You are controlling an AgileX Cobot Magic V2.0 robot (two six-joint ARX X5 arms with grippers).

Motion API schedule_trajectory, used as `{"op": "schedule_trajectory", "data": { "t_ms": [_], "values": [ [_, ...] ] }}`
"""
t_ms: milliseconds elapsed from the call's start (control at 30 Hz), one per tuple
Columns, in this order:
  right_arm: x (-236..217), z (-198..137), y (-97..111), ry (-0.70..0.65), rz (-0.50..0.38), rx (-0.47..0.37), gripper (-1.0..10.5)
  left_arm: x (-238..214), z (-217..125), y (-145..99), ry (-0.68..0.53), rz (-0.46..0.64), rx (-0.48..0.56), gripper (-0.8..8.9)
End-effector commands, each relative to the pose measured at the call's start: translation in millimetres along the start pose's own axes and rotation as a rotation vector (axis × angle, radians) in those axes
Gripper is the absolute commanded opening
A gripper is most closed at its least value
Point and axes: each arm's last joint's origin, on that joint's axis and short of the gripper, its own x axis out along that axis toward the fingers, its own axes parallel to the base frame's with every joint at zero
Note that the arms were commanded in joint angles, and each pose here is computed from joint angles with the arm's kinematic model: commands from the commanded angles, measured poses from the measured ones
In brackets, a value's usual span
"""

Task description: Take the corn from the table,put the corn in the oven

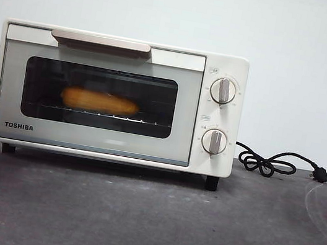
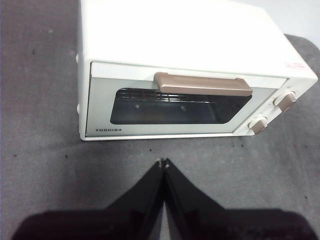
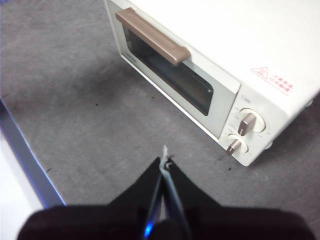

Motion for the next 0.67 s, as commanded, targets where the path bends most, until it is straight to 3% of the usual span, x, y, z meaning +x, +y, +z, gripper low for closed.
{"op": "schedule_trajectory", "data": {
  "t_ms": [33, 467, 567, 667],
  "values": [
    [1, 1, -1, 0.000, -0.012, 0.002, -0.1, 1, 1, -1, -0.003, -0.002, -0.005, -0.04],
    [1, 1, -1, 0.001, -0.015, 0.002, -0.1, 34, 2, -5, 0.120, 0.056, 0.012, -0.04],
    [1, 0, -1, 0.002, -0.015, 0.002, -0.1, 31, 6, 5, 0.083, 0.119, 0.079, -0.04],
    [1, 0, -1, 0.002, -0.015, 0.002, -0.1, 19, 14, 13, -0.027, 0.113, 0.011, -0.04]
  ]
}}
